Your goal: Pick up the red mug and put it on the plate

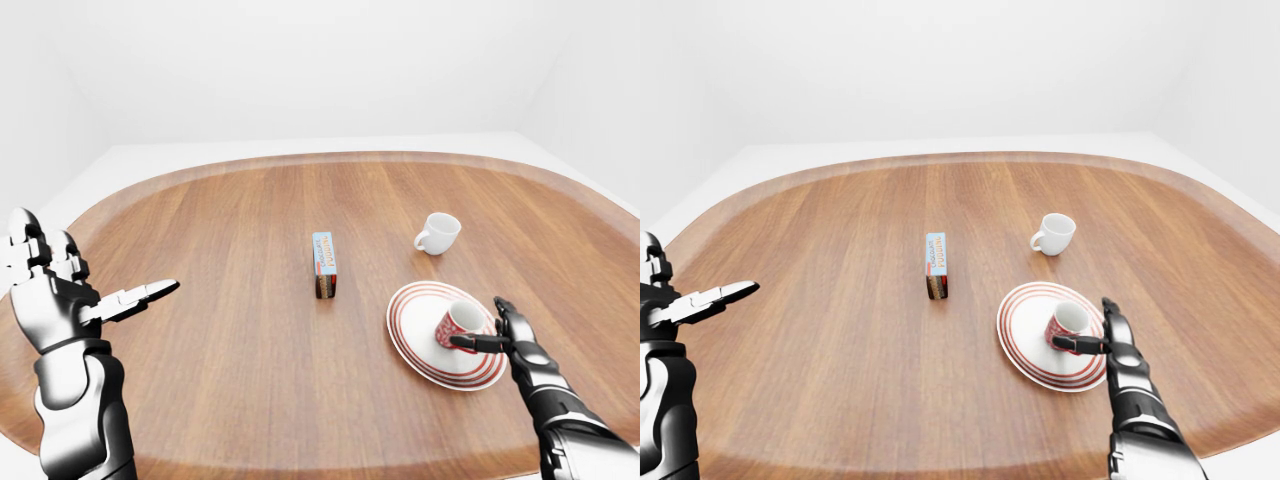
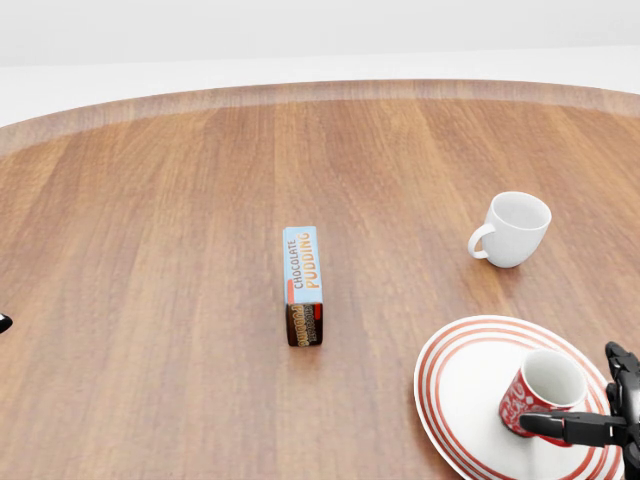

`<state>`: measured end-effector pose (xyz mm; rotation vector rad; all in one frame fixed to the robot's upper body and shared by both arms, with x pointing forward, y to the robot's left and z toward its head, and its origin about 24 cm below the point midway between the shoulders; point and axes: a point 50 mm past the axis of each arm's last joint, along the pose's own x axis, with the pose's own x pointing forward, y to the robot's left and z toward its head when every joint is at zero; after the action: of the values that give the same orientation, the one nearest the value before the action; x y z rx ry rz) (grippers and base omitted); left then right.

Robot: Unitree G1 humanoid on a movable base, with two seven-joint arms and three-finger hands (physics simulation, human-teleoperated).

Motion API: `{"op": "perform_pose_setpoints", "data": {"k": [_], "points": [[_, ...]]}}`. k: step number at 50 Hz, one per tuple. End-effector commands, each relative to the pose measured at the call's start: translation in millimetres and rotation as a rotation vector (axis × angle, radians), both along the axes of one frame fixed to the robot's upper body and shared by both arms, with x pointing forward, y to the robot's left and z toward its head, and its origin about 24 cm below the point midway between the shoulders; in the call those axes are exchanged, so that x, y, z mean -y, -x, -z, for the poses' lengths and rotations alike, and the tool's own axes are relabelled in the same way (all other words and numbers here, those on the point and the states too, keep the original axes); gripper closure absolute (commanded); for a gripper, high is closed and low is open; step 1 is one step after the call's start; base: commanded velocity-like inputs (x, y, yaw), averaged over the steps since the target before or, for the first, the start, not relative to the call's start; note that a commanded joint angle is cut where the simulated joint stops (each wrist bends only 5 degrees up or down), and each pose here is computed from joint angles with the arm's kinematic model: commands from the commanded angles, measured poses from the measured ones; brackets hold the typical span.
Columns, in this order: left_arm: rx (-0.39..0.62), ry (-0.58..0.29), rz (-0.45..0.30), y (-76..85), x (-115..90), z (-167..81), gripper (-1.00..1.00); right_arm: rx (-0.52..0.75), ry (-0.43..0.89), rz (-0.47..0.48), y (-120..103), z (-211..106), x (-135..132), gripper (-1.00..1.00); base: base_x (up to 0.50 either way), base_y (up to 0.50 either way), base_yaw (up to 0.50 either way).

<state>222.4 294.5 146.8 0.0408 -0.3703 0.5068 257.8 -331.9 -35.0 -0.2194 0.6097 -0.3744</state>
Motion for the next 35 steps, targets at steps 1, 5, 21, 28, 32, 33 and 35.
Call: {"op": "perform_pose_setpoints", "data": {"k": [1, 5, 21, 28, 32, 33, 35], "points": [[0.004, -0.001, 0.000, 0.2, 0.2, -1.0, -1.00, -0.039, 0.006, 0.004, 4.4, 6.4, -1.4, -1.00, 0.00, 0.00, 0.00], [0.007, -0.002, 0.000, -0.2, 0.3, -1.7, -1.00, 0.030, -0.014, -0.021, -3.0, -4.0, -1.1, -1.00, 0.00, 0.00, 0.00], [0.007, -0.001, 0.002, 0.1, 1.0, -1.4, -1.00, 0.974, 0.277, -0.359, 37.2, -224.3, -45.5, -1.00, 0.00, 0.00, 0.00], [0.009, 0.001, 0.009, -0.5, 1.2, -1.8, -1.00, 0.986, 0.231, -0.226, 37.2, -216.0, -31.8, -1.00, 0.00, 0.00, 0.00], [0.000, 0.004, 0.010, -0.5, 1.7, 0.7, -1.00, 0.986, 0.222, -0.225, 40.7, -214.8, -30.6, -1.00, 0.00, 0.00, 0.00], [-0.001, 0.004, 0.010, -0.6, 1.8, 0.8, -1.00, 0.981, 0.218, -0.223, 40.7, -213.3, -30.3, -1.00, 0.00, 0.00, 0.00], [-0.001, 0.004, 0.010, -0.6, 1.8, 0.8, -1.00, 0.969, 0.211, -0.221, 39.4, -210.1, -30.4, -1.00, 0.00, 0.00, 0.00]]}}
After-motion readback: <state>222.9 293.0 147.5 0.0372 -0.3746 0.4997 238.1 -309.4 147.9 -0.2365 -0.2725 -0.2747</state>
